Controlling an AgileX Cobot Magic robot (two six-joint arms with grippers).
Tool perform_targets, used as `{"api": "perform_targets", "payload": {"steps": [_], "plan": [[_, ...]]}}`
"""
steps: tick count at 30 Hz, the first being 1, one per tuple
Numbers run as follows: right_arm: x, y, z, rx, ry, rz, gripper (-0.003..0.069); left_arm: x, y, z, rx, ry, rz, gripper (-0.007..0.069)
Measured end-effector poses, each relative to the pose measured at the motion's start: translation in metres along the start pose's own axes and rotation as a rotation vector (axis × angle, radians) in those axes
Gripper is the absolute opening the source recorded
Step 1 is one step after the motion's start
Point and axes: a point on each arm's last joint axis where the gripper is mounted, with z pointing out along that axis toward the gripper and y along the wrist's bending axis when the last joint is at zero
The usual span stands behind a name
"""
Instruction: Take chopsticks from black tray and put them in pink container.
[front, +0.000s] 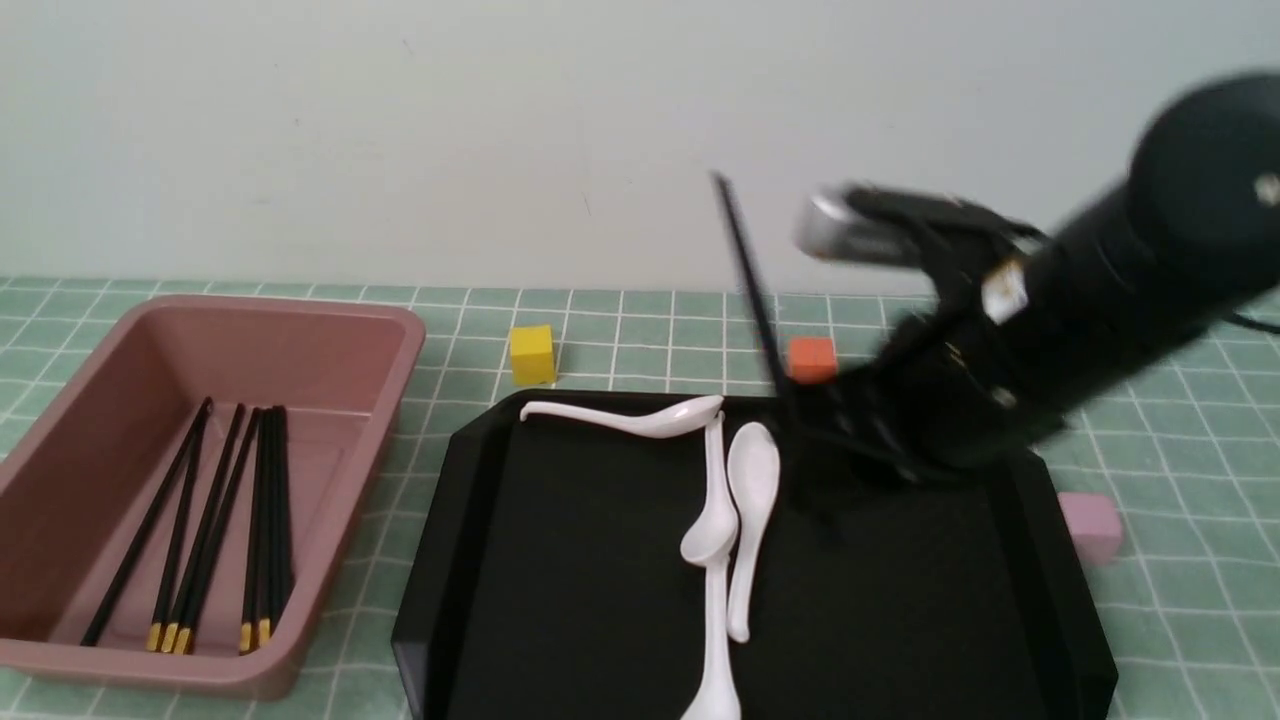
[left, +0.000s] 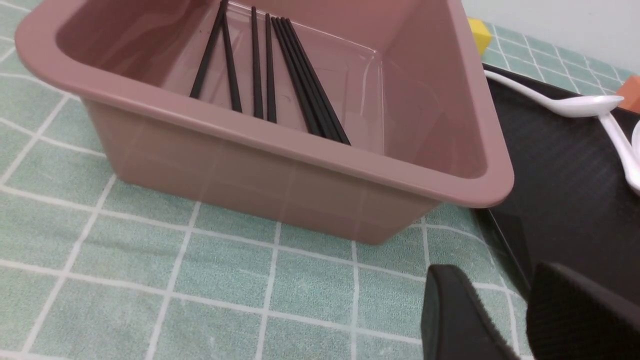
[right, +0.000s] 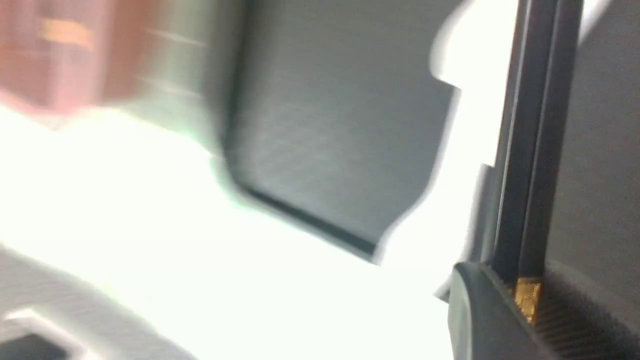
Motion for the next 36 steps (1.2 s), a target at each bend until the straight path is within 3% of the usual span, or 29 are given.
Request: {"api": "perform_targets", "payload": {"steps": [7, 15, 20, 25, 31, 36], "plan": [[-0.036, 0.084, 0.06, -0.244, -0.065, -0.136, 0.0147, 0.0, 0.0, 0.0, 0.0, 0.0, 0.0, 0.0239], [-0.045, 0.135, 0.168, -0.338, -0.115, -0.14, 0.0147, 0.0, 0.0, 0.0, 0.0, 0.0, 0.0, 0.0239], [-0.037, 0.137, 0.233, -0.33, -0.131, -0.127, 0.0147, 0.0, 0.0, 0.0, 0.0, 0.0, 0.0, 0.0239], [-0.029, 0.126, 0.257, -0.291, -0.098, -0.157, 0.0176, 0.0, 0.0, 0.0, 0.0, 0.0, 0.0, 0.0239], [-0.028, 0.128, 0.25, -0.28, -0.073, -0.25, 0.029, 0.0, 0.0, 0.0, 0.0, 0.0, 0.0, 0.0239], [-0.031, 0.135, 0.225, -0.281, -0.047, -0.32, 0.0327, 0.0, 0.0, 0.0, 0.0, 0.0, 0.0, 0.0239]]}}
